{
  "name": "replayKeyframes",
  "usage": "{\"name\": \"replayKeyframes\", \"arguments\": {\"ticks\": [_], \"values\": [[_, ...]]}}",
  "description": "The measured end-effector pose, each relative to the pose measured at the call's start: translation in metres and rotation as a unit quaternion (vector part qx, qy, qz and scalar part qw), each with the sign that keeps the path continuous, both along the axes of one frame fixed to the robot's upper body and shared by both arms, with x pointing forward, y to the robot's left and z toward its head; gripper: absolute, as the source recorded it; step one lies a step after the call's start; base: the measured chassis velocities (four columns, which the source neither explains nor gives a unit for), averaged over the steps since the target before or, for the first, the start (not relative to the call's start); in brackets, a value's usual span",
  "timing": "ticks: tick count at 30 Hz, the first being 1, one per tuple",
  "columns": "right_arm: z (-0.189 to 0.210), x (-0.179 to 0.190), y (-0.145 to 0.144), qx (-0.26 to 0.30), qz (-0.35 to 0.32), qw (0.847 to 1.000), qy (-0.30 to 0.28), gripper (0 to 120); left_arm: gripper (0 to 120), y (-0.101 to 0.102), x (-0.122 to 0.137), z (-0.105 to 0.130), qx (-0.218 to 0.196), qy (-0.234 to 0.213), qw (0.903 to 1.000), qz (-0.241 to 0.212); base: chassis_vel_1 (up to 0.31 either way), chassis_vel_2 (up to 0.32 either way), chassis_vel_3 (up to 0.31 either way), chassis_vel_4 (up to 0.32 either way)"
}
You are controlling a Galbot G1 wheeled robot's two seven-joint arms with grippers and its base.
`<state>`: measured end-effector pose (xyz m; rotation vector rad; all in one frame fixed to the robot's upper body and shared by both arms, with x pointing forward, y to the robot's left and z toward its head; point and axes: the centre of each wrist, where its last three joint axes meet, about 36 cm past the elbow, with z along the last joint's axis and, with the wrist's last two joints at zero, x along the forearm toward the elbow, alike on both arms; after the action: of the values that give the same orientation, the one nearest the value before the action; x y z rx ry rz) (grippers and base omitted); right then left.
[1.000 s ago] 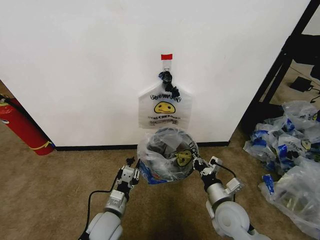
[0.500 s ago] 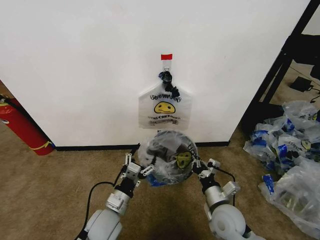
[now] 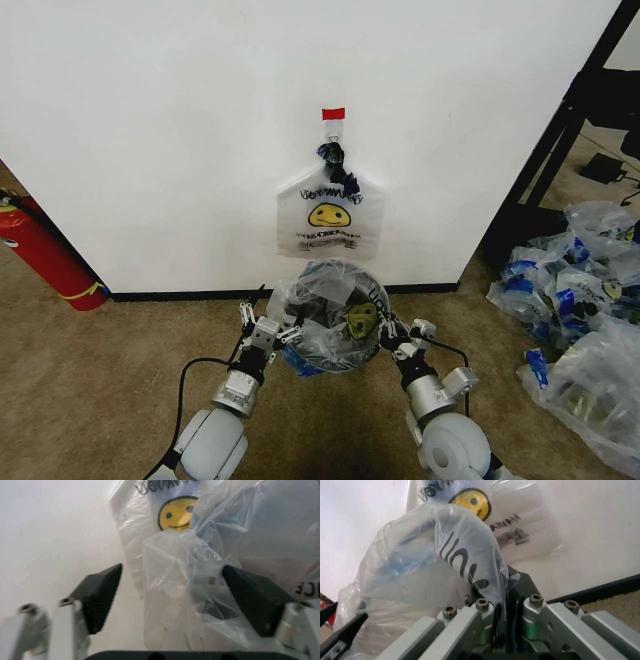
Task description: Pick up the garbage bag from the wall and place it over the trash bin.
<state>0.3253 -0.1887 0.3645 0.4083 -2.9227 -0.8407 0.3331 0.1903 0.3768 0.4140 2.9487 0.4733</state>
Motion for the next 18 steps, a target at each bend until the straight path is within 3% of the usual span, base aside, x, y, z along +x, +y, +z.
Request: {"name": "replayKeyframes", "arguments": {"ticks": [11, 16, 18], "values": [[-0.0013, -0.0001, -0.0008, -0.002, -0.001, 1.000, 0.001, 2, 39, 0.0031, 0.0028, 0.0090, -0.002, -0.005, 0.9997, 0.022, 0.000, 0.000, 0.000, 0.000], [-0.0015, -0.0003, -0.0020, -0.002, -0.002, 1.000, 0.001, 2, 42, 0.0068, 0.0053, 0.0059, 0.001, -0.004, 0.9996, 0.029, 0.000, 0.000, 0.000, 0.000], [-0.0019, -0.0008, -0.0028, -0.003, -0.002, 1.000, 0.001, 2, 52, 0.0077, 0.0048, 0.0057, 0.002, -0.003, 0.9996, 0.029, 0.000, 0.000, 0.000, 0.000]]}}
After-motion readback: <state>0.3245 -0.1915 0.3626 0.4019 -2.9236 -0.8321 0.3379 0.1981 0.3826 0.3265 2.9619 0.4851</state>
